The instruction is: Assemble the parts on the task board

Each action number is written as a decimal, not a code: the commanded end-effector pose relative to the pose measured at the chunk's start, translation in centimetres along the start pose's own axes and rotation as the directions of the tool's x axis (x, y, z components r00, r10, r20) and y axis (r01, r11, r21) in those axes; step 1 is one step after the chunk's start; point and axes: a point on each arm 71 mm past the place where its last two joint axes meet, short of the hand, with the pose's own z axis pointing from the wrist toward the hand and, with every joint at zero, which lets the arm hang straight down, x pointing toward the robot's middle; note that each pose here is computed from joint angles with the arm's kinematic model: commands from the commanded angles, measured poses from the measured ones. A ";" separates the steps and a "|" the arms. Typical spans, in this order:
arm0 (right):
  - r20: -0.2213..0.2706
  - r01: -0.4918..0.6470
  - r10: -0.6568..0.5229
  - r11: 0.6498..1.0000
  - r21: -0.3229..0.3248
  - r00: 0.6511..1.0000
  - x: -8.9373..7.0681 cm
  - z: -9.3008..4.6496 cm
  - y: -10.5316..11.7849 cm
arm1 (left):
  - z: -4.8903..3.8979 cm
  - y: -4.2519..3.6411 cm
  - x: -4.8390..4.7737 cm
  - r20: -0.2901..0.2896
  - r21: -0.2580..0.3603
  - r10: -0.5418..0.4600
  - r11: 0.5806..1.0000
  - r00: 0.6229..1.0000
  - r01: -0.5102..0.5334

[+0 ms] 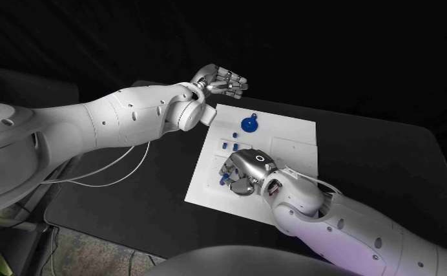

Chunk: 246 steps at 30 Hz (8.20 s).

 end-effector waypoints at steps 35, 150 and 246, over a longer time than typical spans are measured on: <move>-0.009 0.071 -0.071 0.997 0.033 0.997 0.6 -0.1 -0.3 | -0.05 0.01 -0.04 -0.015 0.003 -0.011 1.000 1.000 0.011; -0.116 -0.263 0.472 0.660 0.703 0.874 -5.1 -12.3 -17.2 | -2.48 4.21 -1.48 -0.005 -0.016 -0.080 0.997 0.997 0.080; -0.153 -0.206 0.486 0.606 0.768 0.861 1.7 -7.9 -15.2 | -2.72 4.69 0.51 -0.094 -0.074 -0.117 0.991 0.989 0.110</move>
